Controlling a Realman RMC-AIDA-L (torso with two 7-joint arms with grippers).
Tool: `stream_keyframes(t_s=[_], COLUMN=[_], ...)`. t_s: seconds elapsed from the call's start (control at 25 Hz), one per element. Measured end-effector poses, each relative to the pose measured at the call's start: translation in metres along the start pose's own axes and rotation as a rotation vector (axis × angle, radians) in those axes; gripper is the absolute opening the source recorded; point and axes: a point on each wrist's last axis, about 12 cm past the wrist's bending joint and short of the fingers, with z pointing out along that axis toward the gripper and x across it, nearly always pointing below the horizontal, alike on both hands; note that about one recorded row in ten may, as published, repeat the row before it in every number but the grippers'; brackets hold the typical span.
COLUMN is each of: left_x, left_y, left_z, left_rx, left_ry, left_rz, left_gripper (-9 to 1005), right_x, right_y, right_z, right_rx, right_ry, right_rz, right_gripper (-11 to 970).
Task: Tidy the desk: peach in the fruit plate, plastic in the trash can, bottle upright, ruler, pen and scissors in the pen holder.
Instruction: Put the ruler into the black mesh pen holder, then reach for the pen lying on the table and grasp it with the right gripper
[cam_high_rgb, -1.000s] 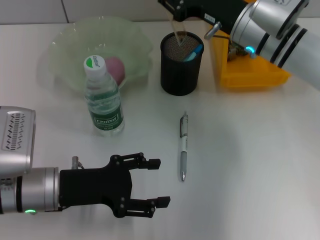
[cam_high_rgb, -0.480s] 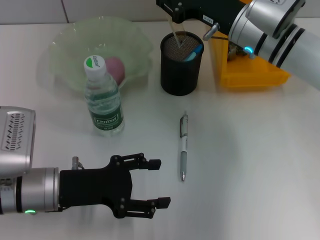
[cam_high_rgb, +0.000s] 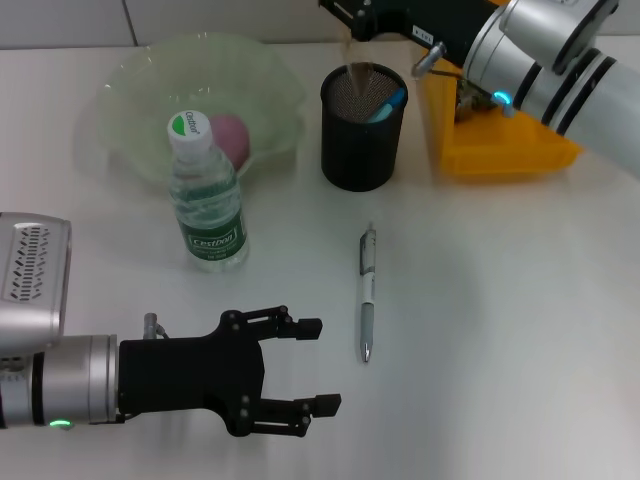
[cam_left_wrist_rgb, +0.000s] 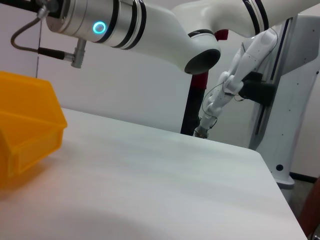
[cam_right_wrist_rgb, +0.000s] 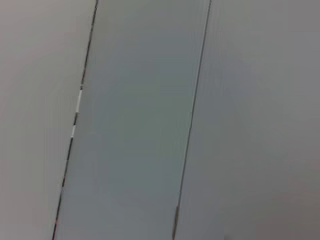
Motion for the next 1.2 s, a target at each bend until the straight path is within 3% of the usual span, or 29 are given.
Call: stream_keyframes(t_s=[0.24, 0.44, 0.6, 0.64, 0.76, 0.88, 1.0, 1.04, 1.08, 1.2], left_x=[0.0, 0.0, -0.001, -0.001, -0.001, -0.002, -0.003, -0.003, -0.003, -0.003], left_y=[0.0, 0.0, 0.001, 0.001, 0.001, 0.0, -0.001, -0.001, -0.001, -0.001], left_z=[0.0, 0.0, 0.0, -0.001, -0.002, -0.003, -0.003, -0.003, -0.003, -0.003], left_rx=[-0.003, -0.003, -0.003, -0.004, -0.004, 0.002, 0.007, 0.009, 0.009, 0.012], left_ry=[-0.002, -0.002, -0.002, -0.002, -0.004, -0.01, -0.015, -0.016, -0.016, -0.017], left_rz=[0.0, 0.0, 0.003, 0.002, 0.002, 0.004, 0.006, 0.006, 0.006, 0.007], left_gripper=[832, 832, 832, 832, 832, 832, 832, 832, 832, 832], right_x=[0.002, 0.002, -0.004, -0.009, -0.017, -0.035, -0.078, -0.106, -0.106, -0.124], right_y=[-0.003, -0.002, -0.005, -0.009, -0.016, -0.033, -0.045, -0.044, -0.044, -0.025], right_z=[-0.004, -0.01, -0.034, -0.051, -0.067, -0.091, -0.1, -0.098, -0.098, -0.088], right_rx=[0.031, 0.03, 0.055, 0.07, 0.069, 0.061, 0.019, -0.01, -0.01, -0.053], right_ry=[-0.003, -0.029, -0.126, -0.176, -0.194, -0.109, 0.023, 0.134, 0.134, 0.443], right_rz=[0.016, 0.017, 0.049, 0.107, 0.19, 0.321, 0.356, 0.344, 0.344, 0.352], right_gripper=[567, 590, 609, 614, 628, 642, 656, 661, 678, 731])
